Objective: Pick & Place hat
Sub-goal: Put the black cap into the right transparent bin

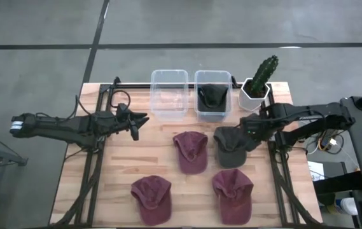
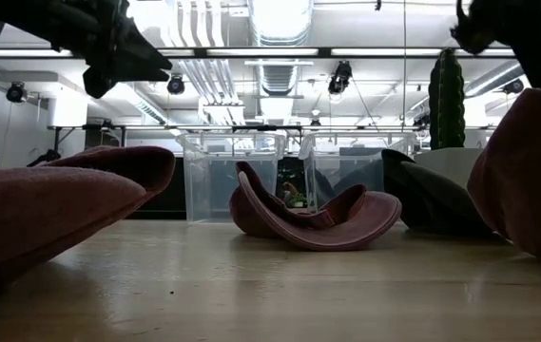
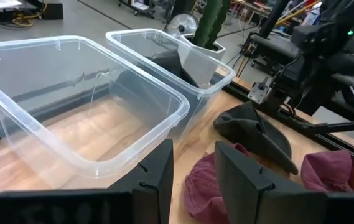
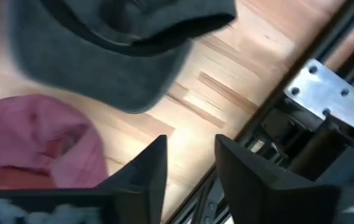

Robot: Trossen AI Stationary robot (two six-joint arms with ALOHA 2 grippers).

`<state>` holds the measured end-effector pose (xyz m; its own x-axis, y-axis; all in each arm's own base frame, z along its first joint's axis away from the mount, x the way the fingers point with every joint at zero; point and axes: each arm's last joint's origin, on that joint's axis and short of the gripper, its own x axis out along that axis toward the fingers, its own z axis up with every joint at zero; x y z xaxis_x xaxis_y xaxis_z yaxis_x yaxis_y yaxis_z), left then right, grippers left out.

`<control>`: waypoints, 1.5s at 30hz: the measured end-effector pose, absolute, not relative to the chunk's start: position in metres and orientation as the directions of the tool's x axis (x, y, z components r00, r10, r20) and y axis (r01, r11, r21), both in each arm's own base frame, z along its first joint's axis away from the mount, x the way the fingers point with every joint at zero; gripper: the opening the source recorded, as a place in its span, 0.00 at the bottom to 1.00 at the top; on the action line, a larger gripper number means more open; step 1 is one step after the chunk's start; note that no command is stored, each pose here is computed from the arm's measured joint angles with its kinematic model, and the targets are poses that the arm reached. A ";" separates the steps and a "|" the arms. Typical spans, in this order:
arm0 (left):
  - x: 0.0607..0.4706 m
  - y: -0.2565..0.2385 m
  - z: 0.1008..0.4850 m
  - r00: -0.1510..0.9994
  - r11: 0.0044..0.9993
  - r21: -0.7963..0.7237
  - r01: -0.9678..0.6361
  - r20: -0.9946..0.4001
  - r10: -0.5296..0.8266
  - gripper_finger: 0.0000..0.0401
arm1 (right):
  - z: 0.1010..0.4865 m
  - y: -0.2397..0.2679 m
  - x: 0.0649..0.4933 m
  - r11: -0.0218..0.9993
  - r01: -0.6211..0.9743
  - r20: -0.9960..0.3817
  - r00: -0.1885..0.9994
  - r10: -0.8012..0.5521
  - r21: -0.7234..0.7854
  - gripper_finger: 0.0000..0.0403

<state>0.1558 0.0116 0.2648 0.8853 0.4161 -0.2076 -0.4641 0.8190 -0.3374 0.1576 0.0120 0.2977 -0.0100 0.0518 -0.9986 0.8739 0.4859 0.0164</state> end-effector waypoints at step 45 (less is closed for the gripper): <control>0.157 0.011 0.265 0.895 0.814 -0.371 -0.446 -0.205 0.397 0.28 | 0.152 0.009 0.134 0.142 0.930 -0.941 0.337 0.038 0.339 0.65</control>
<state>0.1568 0.0110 0.2653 0.8948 0.3968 -0.2047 -0.4461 0.8145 -0.3709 0.1345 0.0093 0.1522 0.3370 0.0376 -0.9407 0.9301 0.1420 0.3389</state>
